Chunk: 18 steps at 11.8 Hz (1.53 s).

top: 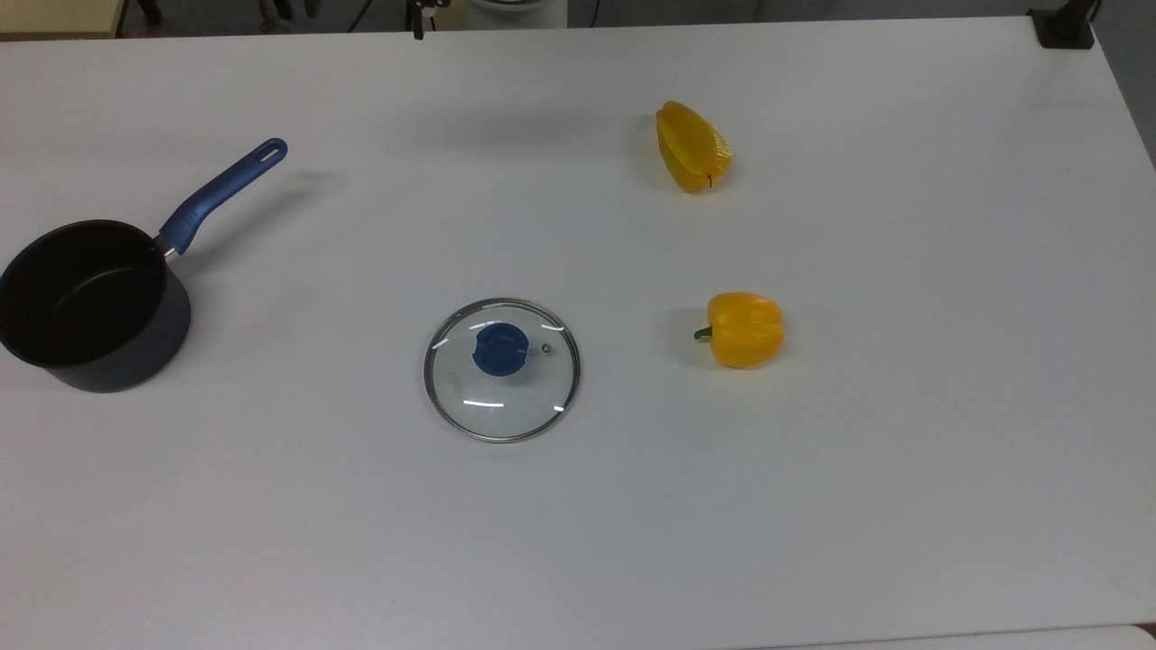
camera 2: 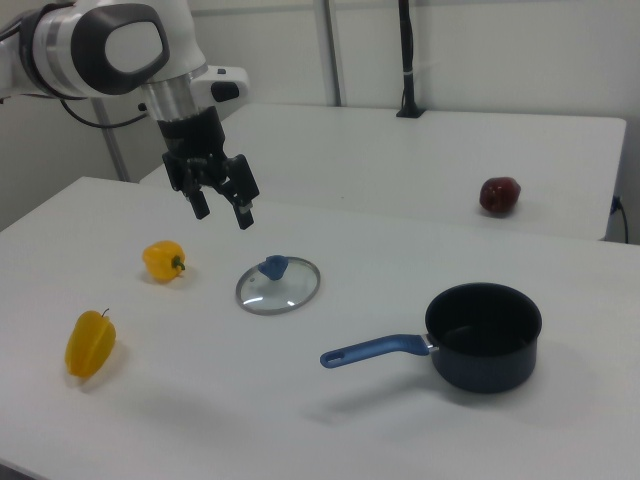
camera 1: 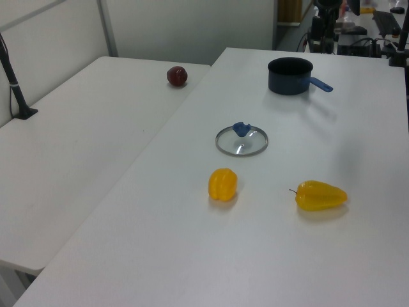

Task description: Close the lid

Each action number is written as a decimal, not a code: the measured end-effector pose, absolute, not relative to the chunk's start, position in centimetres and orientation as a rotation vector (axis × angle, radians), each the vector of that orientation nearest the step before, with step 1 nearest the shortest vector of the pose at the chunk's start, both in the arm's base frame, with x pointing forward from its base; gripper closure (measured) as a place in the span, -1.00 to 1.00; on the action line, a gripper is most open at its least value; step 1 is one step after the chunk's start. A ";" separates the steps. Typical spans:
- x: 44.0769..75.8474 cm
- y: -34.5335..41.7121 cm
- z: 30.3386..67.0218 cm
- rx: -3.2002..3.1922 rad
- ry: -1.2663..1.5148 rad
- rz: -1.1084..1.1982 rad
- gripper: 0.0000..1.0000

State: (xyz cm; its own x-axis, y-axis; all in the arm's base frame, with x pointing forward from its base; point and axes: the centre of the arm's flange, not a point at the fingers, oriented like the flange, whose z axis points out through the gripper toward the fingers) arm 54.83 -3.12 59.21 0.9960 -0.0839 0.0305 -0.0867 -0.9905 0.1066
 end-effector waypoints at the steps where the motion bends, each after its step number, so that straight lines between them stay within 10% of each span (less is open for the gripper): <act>1: 54.8 -2.8 59.3 3.031 -0.122 0.042 -1.00; 11: 55.7 -2.6 59.1 3.046 -0.119 0.113 -1.00; 18: 63.4 -0.2 50.9 3.093 -0.080 0.368 -1.00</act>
State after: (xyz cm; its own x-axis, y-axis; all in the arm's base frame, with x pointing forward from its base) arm 63.38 -0.18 50.91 0.9708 -0.0479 0.2353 -0.0539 -0.9984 0.0191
